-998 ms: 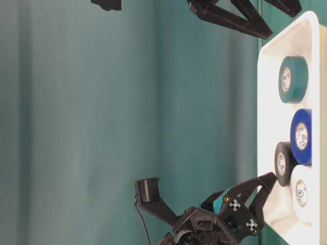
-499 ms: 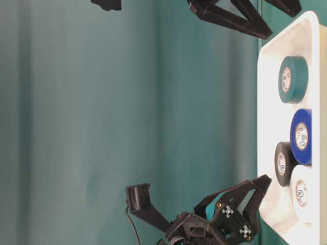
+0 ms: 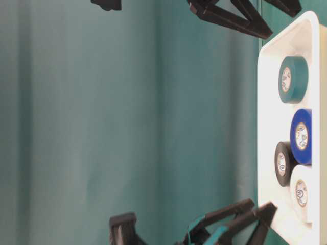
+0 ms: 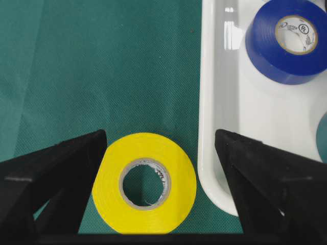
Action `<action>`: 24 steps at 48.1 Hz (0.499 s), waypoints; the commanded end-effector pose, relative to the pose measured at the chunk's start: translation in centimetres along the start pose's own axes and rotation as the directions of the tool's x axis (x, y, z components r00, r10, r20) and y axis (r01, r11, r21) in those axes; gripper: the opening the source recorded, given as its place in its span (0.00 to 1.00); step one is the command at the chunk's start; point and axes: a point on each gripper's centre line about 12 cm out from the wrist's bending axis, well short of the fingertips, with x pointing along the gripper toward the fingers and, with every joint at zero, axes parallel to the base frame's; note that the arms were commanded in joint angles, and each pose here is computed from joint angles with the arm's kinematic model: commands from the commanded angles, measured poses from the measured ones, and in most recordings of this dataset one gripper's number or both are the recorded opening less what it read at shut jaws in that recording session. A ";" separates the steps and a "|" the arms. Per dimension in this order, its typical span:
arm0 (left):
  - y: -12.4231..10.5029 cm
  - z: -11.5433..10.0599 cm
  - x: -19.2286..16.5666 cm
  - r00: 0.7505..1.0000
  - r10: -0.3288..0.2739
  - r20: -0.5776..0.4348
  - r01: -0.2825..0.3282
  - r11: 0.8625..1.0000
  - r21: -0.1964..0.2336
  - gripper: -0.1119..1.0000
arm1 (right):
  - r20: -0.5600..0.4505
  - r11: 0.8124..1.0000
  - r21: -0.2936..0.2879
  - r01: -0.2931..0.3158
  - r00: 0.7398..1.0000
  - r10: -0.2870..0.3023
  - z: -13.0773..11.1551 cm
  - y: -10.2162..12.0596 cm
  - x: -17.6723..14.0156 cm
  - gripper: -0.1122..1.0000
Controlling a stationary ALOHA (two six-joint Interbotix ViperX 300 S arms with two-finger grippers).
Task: Put the tape alternately from left to right into the white case.
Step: 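Release the black roll and pull the left gripper back left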
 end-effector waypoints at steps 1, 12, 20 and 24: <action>-1.0 1.1 -1.3 0.998 -0.021 0.052 0.020 1.000 0.021 0.98 | 0.025 1.000 -0.001 -0.006 1.000 0.006 0.7 0.2 -0.2 0.75; -3.9 0.4 -3.1 0.993 -0.094 0.078 0.087 0.993 0.083 0.98 | 0.024 1.000 0.001 -0.006 1.000 0.006 0.7 0.2 -0.1 0.75; -5.8 -0.4 -4.3 0.986 -0.148 0.076 0.138 0.983 0.124 0.98 | 0.028 1.000 0.001 -0.006 1.000 0.006 0.8 0.2 -0.2 0.75; -6.3 -0.6 -4.8 0.983 -0.166 0.074 0.155 0.979 0.136 0.98 | 0.027 1.000 0.001 -0.006 1.000 0.006 0.8 0.2 -0.1 0.75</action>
